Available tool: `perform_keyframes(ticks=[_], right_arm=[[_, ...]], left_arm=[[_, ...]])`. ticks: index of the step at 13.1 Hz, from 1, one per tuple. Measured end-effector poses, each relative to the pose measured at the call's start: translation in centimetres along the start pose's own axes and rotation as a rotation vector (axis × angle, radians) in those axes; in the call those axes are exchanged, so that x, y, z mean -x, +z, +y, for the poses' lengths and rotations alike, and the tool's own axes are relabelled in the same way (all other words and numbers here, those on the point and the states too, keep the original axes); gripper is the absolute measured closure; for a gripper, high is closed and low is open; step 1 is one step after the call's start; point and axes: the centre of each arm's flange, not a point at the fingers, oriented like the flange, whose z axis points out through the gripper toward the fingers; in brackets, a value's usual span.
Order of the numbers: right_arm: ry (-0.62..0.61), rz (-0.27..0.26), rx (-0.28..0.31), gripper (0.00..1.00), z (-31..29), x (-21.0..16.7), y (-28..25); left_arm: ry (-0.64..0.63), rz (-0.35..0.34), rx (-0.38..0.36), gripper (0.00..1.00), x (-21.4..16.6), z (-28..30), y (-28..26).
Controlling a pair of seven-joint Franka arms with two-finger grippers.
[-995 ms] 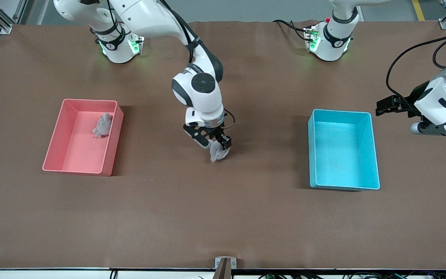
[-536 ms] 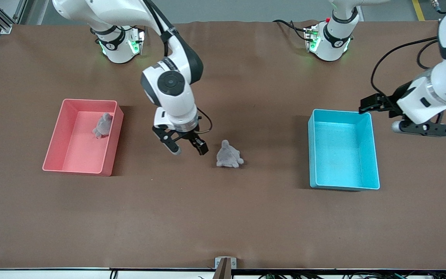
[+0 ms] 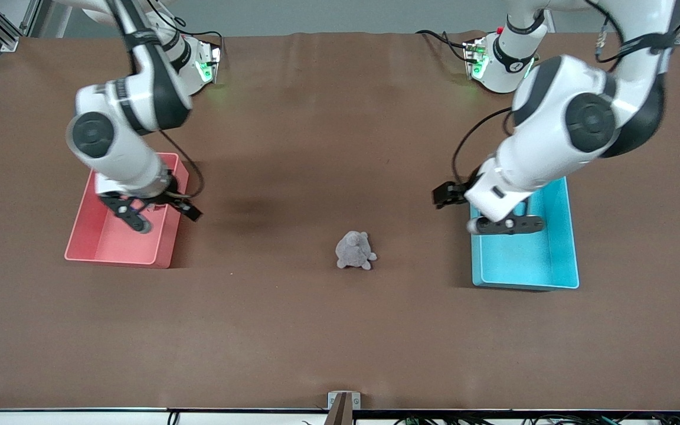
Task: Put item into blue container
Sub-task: 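Grasp the plush with the left gripper while the right gripper reaches the box, then carry the plush with the left gripper while the right gripper grasps another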
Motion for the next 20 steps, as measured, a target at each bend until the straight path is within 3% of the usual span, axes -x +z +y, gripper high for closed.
perform_keyframes(ticks=[1,3,7,8,10,11,14,20], right_arm=[[-0.024,-0.030,0.017,0.00,2.8,-2.0,0.5],[-0.026,-0.074,0.030,0.00,7.1,-4.5,2.3],[-0.031,-0.110,-0.001,0.00,11.9,-5.2,7.7],[-0.023,-0.118,-0.015,0.04,12.8,-5.1,9.0],[0.003,-0.145,-0.044,0.26,13.9,-4.7,10.7],[0.013,-0.155,-0.053,0.26,13.9,-4.6,10.9],[0.014,-0.166,-0.058,0.01,13.6,-4.2,11.1],[0.018,-0.208,-0.022,0.00,13.8,-3.8,14.2]], left_arm=[[-0.023,0.012,0.014,0.00,0.1,1.6,1.6],[-0.061,0.029,0.041,0.00,0.0,4.2,5.2],[-0.135,0.072,0.107,0.02,-1.1,7.3,11.8],[-0.136,0.081,0.121,0.02,-1.4,7.8,13.3],[-0.135,0.106,0.140,0.02,-2.0,8.1,16.3],[-0.134,0.122,0.152,0.02,-2.2,8.2,17.8],[-0.131,0.152,0.183,0.02,-2.5,8.9,21.1],[-0.124,0.128,0.181,0.02,-2.1,9.8,25.5]])
